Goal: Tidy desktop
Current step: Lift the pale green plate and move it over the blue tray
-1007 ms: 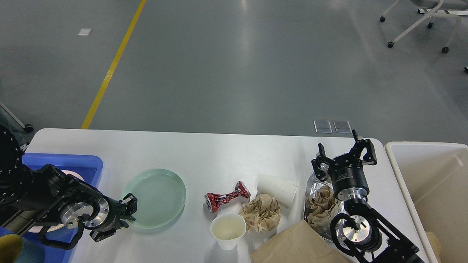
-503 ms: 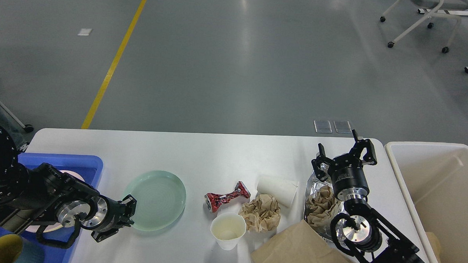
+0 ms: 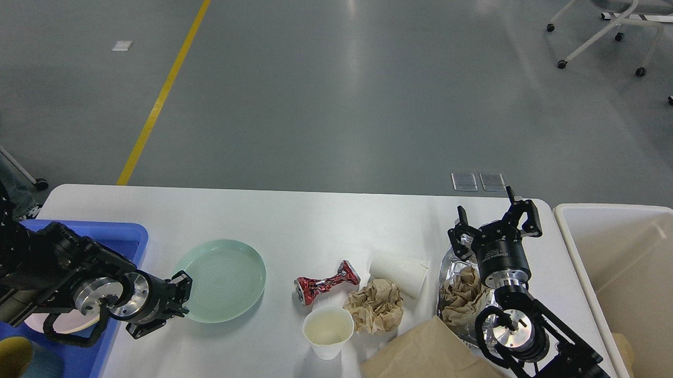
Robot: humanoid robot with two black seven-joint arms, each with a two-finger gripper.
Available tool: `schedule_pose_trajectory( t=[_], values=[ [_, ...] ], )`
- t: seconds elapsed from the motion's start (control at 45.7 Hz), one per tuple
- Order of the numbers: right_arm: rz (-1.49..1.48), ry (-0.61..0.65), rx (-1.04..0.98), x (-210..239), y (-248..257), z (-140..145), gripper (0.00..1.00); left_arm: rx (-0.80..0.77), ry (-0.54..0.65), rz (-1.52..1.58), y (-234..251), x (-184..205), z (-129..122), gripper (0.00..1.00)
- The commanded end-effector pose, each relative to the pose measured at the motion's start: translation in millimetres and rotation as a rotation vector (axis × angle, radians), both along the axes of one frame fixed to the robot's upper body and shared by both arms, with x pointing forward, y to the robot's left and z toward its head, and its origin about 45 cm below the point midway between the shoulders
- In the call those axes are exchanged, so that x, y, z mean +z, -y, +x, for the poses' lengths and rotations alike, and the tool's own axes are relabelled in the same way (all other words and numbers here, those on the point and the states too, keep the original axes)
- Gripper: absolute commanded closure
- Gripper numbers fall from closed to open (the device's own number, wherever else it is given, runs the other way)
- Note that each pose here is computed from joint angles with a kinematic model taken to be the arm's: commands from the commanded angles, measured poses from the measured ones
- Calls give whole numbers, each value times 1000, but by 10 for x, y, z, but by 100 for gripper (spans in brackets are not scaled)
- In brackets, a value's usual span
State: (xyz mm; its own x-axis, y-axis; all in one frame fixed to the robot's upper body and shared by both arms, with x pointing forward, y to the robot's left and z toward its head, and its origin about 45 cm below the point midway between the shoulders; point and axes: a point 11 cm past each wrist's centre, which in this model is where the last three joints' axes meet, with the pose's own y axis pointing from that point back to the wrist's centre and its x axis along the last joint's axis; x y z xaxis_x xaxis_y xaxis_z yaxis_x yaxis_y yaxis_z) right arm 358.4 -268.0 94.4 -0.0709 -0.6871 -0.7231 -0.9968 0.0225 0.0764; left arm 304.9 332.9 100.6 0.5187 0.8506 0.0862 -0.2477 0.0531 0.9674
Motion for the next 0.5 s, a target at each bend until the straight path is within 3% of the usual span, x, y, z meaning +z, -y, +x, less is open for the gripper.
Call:
schedule_pose_trajectory(
  t=[0.0,0.481],
  values=[
    [0,0,0,0,0,0,0,-7,24,12,-122,310,118,100],
    [0,0,0,0,0,0,0,-187,73,-41,-122,1871,143,100]
  ],
)
